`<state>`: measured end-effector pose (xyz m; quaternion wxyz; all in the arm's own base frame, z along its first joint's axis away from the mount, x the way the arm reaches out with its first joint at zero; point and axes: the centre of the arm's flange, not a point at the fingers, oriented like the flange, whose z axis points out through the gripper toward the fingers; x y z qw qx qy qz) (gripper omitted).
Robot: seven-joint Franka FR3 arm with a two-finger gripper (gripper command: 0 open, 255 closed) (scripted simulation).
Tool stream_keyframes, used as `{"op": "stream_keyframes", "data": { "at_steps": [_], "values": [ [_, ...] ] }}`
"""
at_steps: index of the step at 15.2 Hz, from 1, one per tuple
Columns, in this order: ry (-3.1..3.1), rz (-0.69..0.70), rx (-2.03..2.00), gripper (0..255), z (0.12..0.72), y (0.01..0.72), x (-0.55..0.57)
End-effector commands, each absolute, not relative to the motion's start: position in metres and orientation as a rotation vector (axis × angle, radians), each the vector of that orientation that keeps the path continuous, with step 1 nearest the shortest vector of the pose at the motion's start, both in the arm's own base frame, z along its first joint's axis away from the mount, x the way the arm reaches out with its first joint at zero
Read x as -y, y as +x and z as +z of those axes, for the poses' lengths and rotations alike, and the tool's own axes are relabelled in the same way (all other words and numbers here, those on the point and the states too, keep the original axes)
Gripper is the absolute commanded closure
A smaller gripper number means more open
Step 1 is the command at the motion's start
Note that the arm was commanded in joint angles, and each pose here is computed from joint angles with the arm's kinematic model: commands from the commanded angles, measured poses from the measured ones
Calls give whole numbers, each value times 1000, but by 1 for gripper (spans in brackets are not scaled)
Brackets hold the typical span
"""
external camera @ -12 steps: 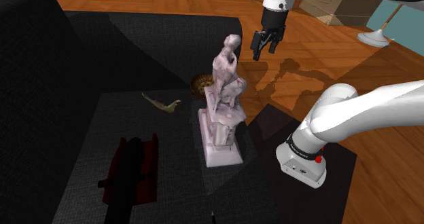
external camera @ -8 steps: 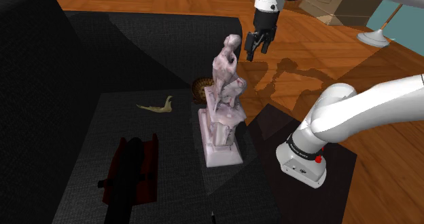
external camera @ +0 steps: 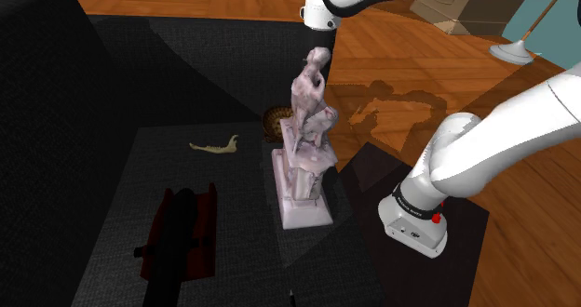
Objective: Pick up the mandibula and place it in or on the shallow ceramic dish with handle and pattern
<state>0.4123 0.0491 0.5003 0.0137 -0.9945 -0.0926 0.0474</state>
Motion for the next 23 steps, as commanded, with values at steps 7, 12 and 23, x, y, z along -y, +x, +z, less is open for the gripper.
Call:
{"op": "stream_keyframes", "data": {
  "at_steps": [7,12,23],
  "values": [
    [-2986,171,730,0,462,478,-123],
    [-2887,184,991,0,438,506,-179],
    [-2666,202,1409,0,392,526,-284]
  ]
}}
